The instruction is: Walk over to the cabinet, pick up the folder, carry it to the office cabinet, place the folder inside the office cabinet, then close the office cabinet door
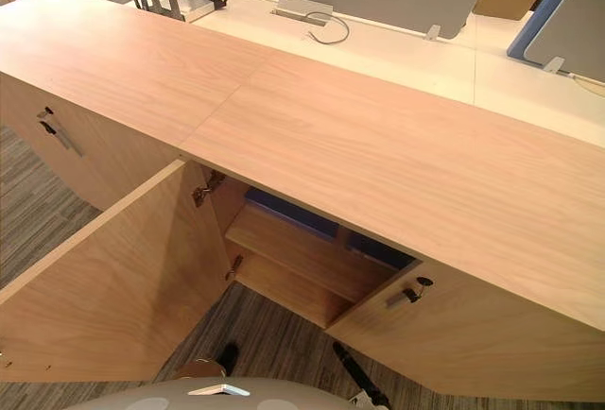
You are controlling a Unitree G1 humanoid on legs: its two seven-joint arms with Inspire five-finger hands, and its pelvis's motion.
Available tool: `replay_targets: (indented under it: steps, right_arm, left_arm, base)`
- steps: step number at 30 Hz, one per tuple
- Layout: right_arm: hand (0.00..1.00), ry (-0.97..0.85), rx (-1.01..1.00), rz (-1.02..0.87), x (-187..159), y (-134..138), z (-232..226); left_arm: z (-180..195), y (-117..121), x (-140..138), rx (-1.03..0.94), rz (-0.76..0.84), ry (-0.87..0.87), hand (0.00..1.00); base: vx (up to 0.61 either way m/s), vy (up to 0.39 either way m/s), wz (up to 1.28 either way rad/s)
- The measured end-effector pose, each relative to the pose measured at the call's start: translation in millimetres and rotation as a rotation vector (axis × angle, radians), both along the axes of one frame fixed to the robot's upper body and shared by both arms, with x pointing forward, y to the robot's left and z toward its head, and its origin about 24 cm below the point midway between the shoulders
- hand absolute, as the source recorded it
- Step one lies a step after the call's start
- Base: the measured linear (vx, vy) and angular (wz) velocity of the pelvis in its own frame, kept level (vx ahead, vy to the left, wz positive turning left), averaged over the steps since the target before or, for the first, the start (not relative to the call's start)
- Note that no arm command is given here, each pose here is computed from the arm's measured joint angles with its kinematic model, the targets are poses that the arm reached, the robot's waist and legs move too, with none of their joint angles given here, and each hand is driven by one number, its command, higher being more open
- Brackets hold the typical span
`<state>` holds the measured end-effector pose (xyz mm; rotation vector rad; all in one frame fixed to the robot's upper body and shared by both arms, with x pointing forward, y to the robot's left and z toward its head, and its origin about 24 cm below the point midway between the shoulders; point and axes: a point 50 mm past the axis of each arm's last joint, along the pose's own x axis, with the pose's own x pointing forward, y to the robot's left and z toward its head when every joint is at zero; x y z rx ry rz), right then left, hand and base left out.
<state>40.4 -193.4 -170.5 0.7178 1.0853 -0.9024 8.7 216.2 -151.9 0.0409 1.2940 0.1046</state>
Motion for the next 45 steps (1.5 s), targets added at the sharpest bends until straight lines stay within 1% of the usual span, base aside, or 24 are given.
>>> replay_targets:
  steps: [2, 6, 9, 11, 13, 16, 17, 18, 19, 20, 21, 23, 25, 28, 31, 33, 35, 36, 38, 40, 45]
  right_arm:
    - [1.0, 0.011, -0.007, -0.016, -2.4, -1.7, -0.1]
    - [1.0, 0.024, -0.022, 0.005, -2.8, -3.1, 0.1]
    - [1.0, 0.021, -0.03, 0.034, 1.8, -2.1, 0.3]
    - [1.0, 0.006, -0.031, 0.017, 8.5, -3.4, 1.0]
    - [1.0, 0.009, -0.034, 0.003, 6.1, -3.8, 0.9]
    - [1.0, 0.006, -0.069, -0.062, -2.4, -17.0, 3.5]
    - [1.0, 0.015, -0.076, -0.089, -6.8, -21.2, 3.7]
    - [1.0, 0.025, -0.056, -0.086, -7.9, -15.2, 1.9]
    - [1.0, 0.041, -0.024, -0.075, -11.0, -6.6, -1.1]
    - [1.0, 0.042, -0.03, -0.086, -12.3, -7.9, -1.0]
    - [1.0, 0.044, -0.041, -0.104, -15.5, -10.6, -0.6]
    - [1.0, 0.032, -0.066, -0.133, -14.2, -19.3, 1.3]
    - [1.0, 0.019, -0.045, -0.116, -12.2, -15.2, 0.4]
    - [1.0, 0.014, -0.024, -0.095, -8.0, -10.7, -0.7]
    - [1.0, -0.022, -0.016, -0.06, 4.2, -7.1, 0.2]
    - [1.0, -0.028, -0.026, -0.054, 5.7, -7.2, 0.7]
    - [1.0, -0.014, -0.014, -0.054, 3.2, -4.6, -0.5]
    - [1.0, -0.012, -0.019, -0.057, 2.0, -5.4, -0.4]
    - [1.0, 0.014, -0.021, -0.083, -8.9, -6.6, -1.5]
    - [1.0, 0.041, -0.008, -0.104, -17.4, -5.0, -3.1]
    - [1.0, 0.056, -0.001, -0.128, -22.8, -4.7, -3.9]
  left_arm:
    - [0.0, 0.4, -0.5, -0.007, 0.014, 0.002, 1.0]
    - [0.7, 0.9, 0.6, -0.007, -0.02, 0.004, 1.0]
    - [5.1, 0.0, 11.8, -0.009, -0.051, -0.034, 1.0]
    - [6.2, 1.2, 13.6, -0.001, -0.02, -0.047, 1.0]
    - [7.8, 4.3, 14.9, 0.004, 0.003, -0.061, 1.0]
    - [4.9, -8.3, 13.7, -0.029, 0.049, -0.065, 1.0]
    - [0.8, -12.9, 11.3, -0.011, 0.009, -0.034, 1.0]
    - [-1.0, -9.4, 14.2, 0.002, 0.0, -0.024, 1.0]
    - [-1.8, 1.5, 13.4, 0.031, 0.027, -0.009, 1.0]
    - [-1.9, 4.2, 4.2, 0.035, 0.065, 0.008, 1.0]
    - [-2.3, 2.9, -0.8, 0.033, 0.096, 0.016, 1.0]
    - [-4.5, -7.2, 2.3, 0.025, 0.078, 0.015, 1.0]
    - [-3.6, -2.2, -4.6, 0.043, 0.081, 0.027, 1.0]
    - [-4.1, -4.2, -3.5, 0.045, 0.061, 0.017, 1.0]
    - [-10.1, -0.3, -4.1, 0.057, 0.038, 0.061, 1.0]
    - [-13.7, 0.0, -10.4, 0.073, 0.045, 0.099, 1.0]
    - [-15.4, 3.2, -7.4, 0.098, 0.1, 0.099, 1.0]
    - [-16.8, 0.3, -7.6, 0.098, 0.127, 0.105, 1.0]
    - [-18.8, -2.9, -14.3, 0.095, 0.174, 0.125, 1.0]
    - [-19.4, -2.8, -15.1, 0.097, 0.182, 0.134, 1.0]
    - [-19.3, -2.0, -15.2, 0.093, 0.214, 0.128, 1.0]
  base:
    - [0.03, -0.022, 0.19]
    - [0.02, -0.012, 0.37]
    - [-0.04, 0.005, 0.52]
    - [-0.07, -0.033, 0.81]
    - [-0.11, 0.107, 0.89]
    - [-0.13, 0.158, 0.8]
    - [-0.07, 0.112, 1.67]
    - [-0.18, 0.121, 2.35]
    - [-0.14, 0.052, 1.45]
    - [-0.17, 0.116, 1.02]
    - [-0.06, 0.124, 0.43]
    - [-0.06, 0.3, 0.83]
    - [-0.11, 0.302, 0.54]
    - [-0.18, 0.19, 0.17]
    - [-0.25, 0.093, -0.24]
    - [-0.23, 0.047, -0.31]
    - [-0.17, -0.031, -0.07]
    - [-0.22, -0.054, -0.1]
    - [-0.16, -0.015, -0.08]
    - [-0.08, 0.033, -0.1]
    - [-0.04, 0.08, -0.15]
